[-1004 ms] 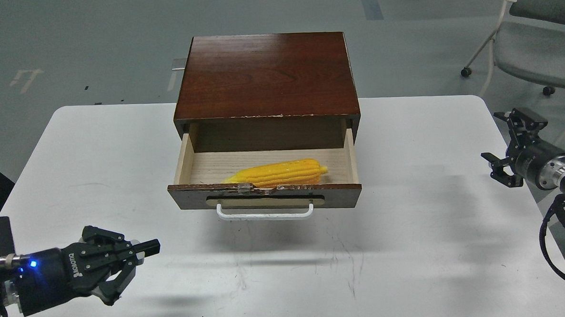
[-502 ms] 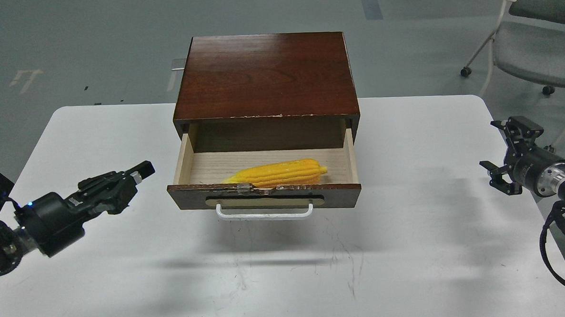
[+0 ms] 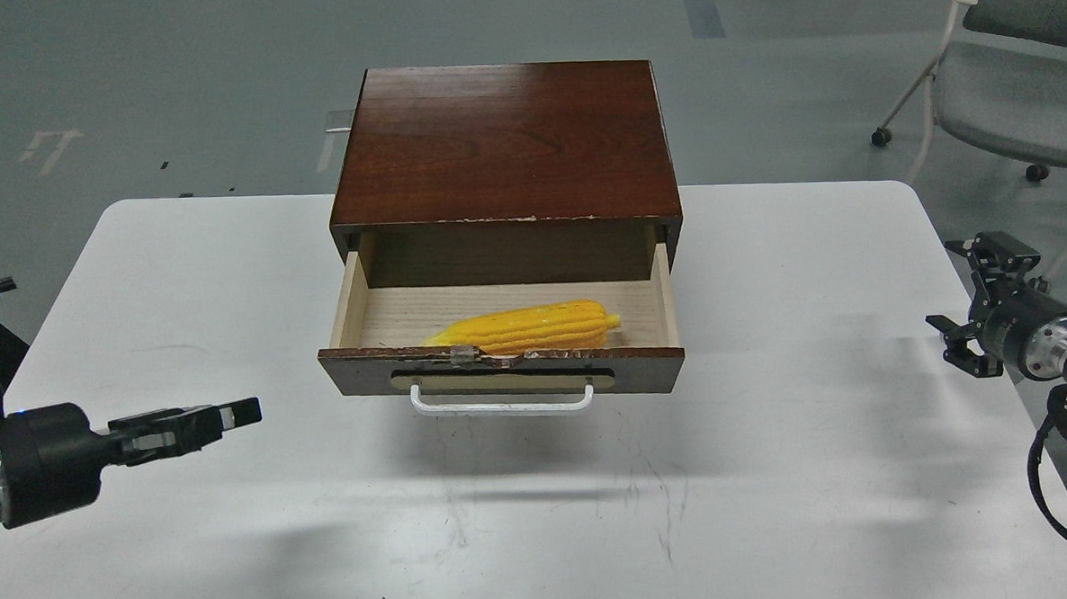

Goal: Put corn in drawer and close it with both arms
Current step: 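Move the left gripper down to the front of the open drawer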

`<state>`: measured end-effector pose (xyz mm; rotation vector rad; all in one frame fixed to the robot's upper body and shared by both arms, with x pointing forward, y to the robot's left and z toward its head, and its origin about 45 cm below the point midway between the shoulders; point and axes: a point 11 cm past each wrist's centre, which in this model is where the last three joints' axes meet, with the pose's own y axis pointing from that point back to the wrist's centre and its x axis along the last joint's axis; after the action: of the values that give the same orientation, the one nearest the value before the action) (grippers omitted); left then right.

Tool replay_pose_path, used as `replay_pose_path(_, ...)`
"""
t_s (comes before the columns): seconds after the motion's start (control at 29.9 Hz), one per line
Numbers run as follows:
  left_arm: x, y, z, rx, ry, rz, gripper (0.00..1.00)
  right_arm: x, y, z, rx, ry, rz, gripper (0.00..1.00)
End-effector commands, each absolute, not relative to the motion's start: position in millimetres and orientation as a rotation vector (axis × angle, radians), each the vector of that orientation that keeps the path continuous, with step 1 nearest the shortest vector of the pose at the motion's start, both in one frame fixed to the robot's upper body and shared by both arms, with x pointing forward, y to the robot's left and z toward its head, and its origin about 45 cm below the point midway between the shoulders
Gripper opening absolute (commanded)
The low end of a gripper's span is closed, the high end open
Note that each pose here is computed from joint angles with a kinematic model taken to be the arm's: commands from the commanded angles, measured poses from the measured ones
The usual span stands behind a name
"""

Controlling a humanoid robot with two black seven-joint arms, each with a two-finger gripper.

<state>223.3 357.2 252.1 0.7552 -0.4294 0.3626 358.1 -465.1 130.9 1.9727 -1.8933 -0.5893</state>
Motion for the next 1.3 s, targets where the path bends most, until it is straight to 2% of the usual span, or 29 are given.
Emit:
replay_pose_path(0.0, 220, 344, 246, 0.725, -0.373, 0.295, 0.00, 358, -458, 125, 1.981, -1.878, -0.602, 1.00)
replay_pose_path(0.2, 230, 304, 247, 0.621, -0.361, 0.184, 0.00, 359, -457, 113, 1.952, -1.893, -0.613, 1.00)
replay_pose_path(0.33, 232, 279, 248, 0.524, -0.300, 0.154, 0.00, 365, -455, 118, 1.964, -1.898, -0.601, 1.00)
replay_pose_path(0.4, 236, 270, 253, 0.465, -0.263, 0.180, 0.00, 381, -451, 135, 2.002, -1.915, -0.562, 1.00)
replay_pose_path(0.6, 232, 257, 247, 0.423, -0.230, 0.162, 0.00, 419, -437, 182, 2.134, -2.008, -0.493, 0.99)
replay_pose_path(0.87, 213, 252, 223, 0.401, -0.143, 0.163, 0.01, 445, -396, 222, 2.477, -2.099, -0.434, 0.98)
replay_pose_path(1.27, 222, 239, 219, 0.320, -0.114, 0.264, 0.08, 449, -358, 216, 2.643, -2.001, -0.536, 0.98)
